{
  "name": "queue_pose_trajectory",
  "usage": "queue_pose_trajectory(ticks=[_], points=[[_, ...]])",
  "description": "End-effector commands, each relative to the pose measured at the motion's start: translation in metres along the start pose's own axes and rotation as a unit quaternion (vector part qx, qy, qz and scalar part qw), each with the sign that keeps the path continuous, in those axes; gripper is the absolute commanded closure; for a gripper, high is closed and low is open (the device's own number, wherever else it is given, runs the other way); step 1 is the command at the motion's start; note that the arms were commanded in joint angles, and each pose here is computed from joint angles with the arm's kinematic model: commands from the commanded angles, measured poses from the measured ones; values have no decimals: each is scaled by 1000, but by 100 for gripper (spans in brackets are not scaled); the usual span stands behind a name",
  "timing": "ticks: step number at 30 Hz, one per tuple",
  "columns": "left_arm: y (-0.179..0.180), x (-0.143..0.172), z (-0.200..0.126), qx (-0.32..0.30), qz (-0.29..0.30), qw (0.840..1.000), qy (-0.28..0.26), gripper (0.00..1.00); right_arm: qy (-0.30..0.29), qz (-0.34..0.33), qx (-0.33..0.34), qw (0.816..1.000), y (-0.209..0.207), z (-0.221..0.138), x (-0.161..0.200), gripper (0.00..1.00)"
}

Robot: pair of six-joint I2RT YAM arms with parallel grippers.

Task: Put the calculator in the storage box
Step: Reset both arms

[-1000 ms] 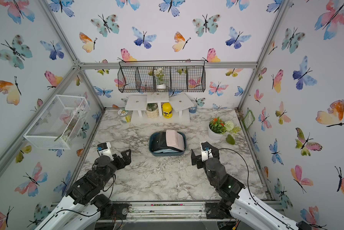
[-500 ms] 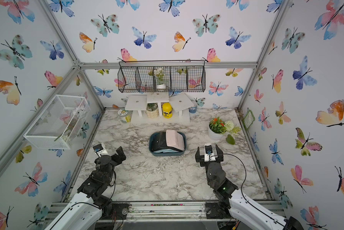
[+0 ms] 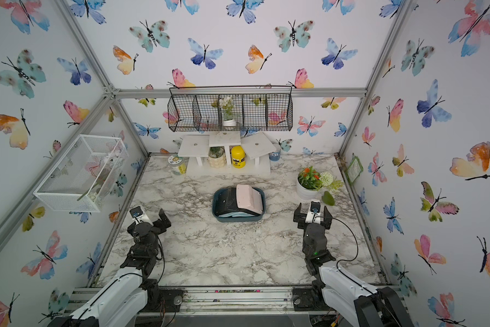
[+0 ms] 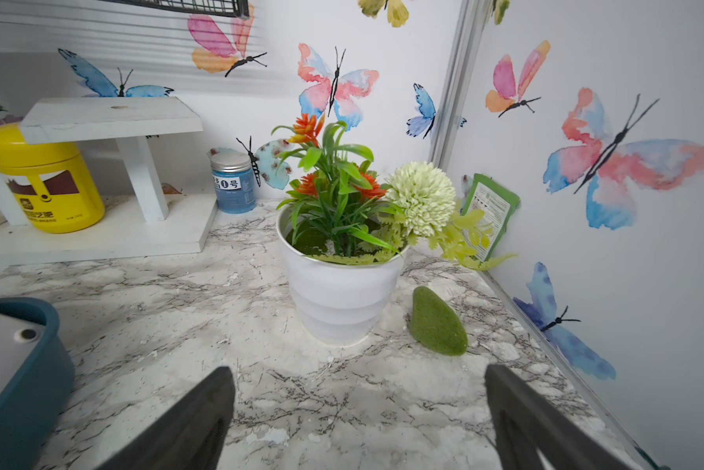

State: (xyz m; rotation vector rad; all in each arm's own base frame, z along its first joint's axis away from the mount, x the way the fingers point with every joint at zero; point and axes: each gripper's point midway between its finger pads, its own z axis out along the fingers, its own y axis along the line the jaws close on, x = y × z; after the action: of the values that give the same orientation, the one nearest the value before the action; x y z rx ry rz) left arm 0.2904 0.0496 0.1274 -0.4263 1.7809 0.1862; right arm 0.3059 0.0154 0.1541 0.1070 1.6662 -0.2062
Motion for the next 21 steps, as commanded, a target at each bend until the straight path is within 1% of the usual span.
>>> queue_pose_trajectory(ticks=[1,5,7,10,15,17,19,21], points=[[-4,-23,4,28,-7,998,-49,1,-35,49,-3,998,-5,2,-7,1],[-6,-24,13,29,-10,999,-42,1,-31,49,10,998,-7,10,4,1],[-10,-24,17,37,-9,998,-46,1,-39,32,14,999,-6,15,2,1],[-17,-25,19,55,-8,997,-57,1,-23,15,18,999,-4,21,5,1],[-28,-25,21,87,-2,994,-69,1,-54,5,24,998,-5,21,5,1],[-33,-23,23,97,6,993,-67,1,-62,-14,13,998,2,28,5,1],[-36,-23,25,103,13,992,-67,1,-58,-26,3,998,7,30,7,1],[-39,-21,25,111,20,991,-66,1,-36,-25,-2,999,8,30,14,1]])
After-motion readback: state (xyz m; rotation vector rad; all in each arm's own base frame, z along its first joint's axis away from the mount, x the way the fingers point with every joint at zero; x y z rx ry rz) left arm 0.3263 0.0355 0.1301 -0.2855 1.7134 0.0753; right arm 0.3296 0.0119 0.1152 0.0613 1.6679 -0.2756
